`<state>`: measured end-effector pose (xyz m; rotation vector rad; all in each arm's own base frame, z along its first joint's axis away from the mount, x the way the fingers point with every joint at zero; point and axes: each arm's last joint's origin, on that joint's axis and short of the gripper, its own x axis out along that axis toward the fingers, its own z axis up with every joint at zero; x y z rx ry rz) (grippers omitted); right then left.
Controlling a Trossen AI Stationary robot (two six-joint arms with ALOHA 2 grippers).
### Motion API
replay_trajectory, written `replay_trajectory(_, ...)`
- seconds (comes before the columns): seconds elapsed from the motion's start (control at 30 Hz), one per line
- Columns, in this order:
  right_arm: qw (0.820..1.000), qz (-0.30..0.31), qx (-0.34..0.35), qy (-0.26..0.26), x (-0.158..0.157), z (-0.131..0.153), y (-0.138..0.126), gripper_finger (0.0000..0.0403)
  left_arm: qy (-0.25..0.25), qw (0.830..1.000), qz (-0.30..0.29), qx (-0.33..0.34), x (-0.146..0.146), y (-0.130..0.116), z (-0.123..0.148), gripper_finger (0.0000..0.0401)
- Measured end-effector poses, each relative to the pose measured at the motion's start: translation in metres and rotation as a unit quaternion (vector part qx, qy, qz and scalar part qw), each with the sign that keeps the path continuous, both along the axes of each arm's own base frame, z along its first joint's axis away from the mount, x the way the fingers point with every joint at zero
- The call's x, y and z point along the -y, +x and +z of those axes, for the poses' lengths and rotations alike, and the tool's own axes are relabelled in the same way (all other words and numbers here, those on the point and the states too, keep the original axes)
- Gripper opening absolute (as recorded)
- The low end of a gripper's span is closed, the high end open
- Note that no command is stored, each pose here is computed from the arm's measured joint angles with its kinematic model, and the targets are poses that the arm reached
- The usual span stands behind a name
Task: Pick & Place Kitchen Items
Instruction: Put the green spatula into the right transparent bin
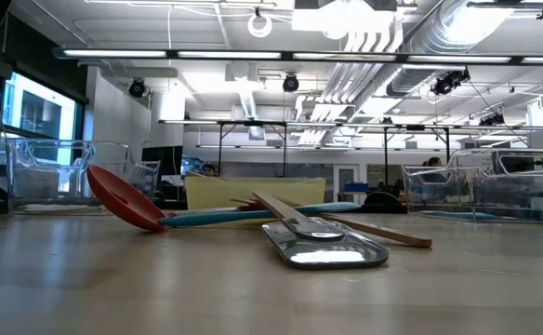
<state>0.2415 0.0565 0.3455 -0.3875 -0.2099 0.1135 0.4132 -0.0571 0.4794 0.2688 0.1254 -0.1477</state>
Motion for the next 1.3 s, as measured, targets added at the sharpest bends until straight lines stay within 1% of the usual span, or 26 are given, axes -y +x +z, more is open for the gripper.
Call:
replay_trajectory(0.07,1.000,-0.005,-0.002,0.002,0.000,0.000,0.000,0.0004,0.002,1.000,0.001,0.000,0.000,0.000,0.000,0.0017)
replay_trajectory(0.17,0.999,-0.035,-0.008,-0.003,0.002,-0.001,-0.001,0.0004,0.002,1.000,0.003,0.005,0.000,0.000,0.001,0.0019)
replay_trajectory(0.23,0.998,-0.057,-0.011,-0.008,0.004,0.000,-0.003,0.0003,-0.002,1.000,0.004,0.015,-0.001,-0.001,0.004,0.0037)
replay_trajectory(0.3,0.997,-0.074,-0.023,-0.011,0.005,-0.001,-0.005,0.0003,-0.008,1.000,0.004,0.027,-0.001,-0.004,0.009,0.0065)
replay_trajectory(0.4,0.994,-0.095,-0.043,-0.016,0.006,-0.005,-0.006,0.0003,-0.012,0.999,0.014,0.046,-0.003,-0.014,0.022,0.0098)
replay_trajectory(0.53,0.991,-0.121,-0.045,-0.020,0.006,-0.004,-0.009,0.0003,-0.020,0.998,0.015,0.055,-0.003,-0.018,0.027,0.0117)
replay_trajectory(0.6,0.985,-0.162,-0.056,-0.031,0.005,-0.006,-0.010,0.0003,-0.019,0.999,0.017,0.048,-0.004,-0.018,0.026,0.0120)
replay_trajectory(0.67,0.972,-0.219,-0.077,-0.046,0.007,-0.009,-0.011,0.0003,-0.020,0.998,0.021,0.053,-0.005,-0.023,0.030,0.0120)
replay_trajectory(0.73,0.952,-0.284,-0.097,-0.052,0.009,-0.013,-0.012,0.0003,-0.019,0.998,0.039,0.055,-0.007,-0.033,0.037,0.0121)
replay_trajectory(0.77,0.940,-0.319,-0.109,-0.055,0.011,-0.015,-0.013,0.0003,-0.019,0.997,0.052,0.061,-0.008,-0.039,0.042,0.0121)
replay_trajectory(0.87,0.894,-0.421,-0.140,-0.067,0.017,-0.021,-0.017,0.0003,-0.011,0.993,0.108,0.050,-0.013,-0.056,0.050,0.0121)
replay_trajectory(0.93,0.863,-0.475,-0.155,-0.070,0.023,-0.024,-0.019,0.0003,-0.002,0.988,0.153,0.029,-0.017,-0.066,0.050,0.0122)
replay_trajectory(0.97,0.852,-0.495,-0.158,-0.065,0.026,-0.026,-0.020,0.0003,0.001,0.985,0.174,0.020,-0.019,-0.071,0.051,0.0122)
replay_trajectory(1.03,0.837,-0.521,-0.163,-0.049,0.033,-0.028,-0.022,0.0003,0.001,0.977,0.215,0.001,-0.023,-0.080,0.051,0.0122)
replay_trajectory(1.1,0.828,-0.534,-0.171,-0.032,0.041,-0.031,-0.027,0.0003,0.001,0.968,0.251,-0.022,-0.027,-0.090,0.050,0.0122)
replay_trajectory(1.17,0.815,-0.551,-0.176,-0.006,0.052,-0.033,-0.034,0.0003,-0.002,0.960,0.275,-0.045,-0.029,-0.097,0.047,0.0122)
replay_trajectory(1.23,0.806,-0.561,-0.186,0.031,0.066,-0.036,-0.043,0.0003,-0.002,0.954,0.291,-0.077,-0.030,-0.101,0.041,0.0122)
replay_trajectory(1.3,0.797,-0.566,-0.197,0.083,0.082,-0.039,-0.053,0.0003,-0.003,0.947,0.303,-0.105,-0.030,-0.103,0.034,0.0122)
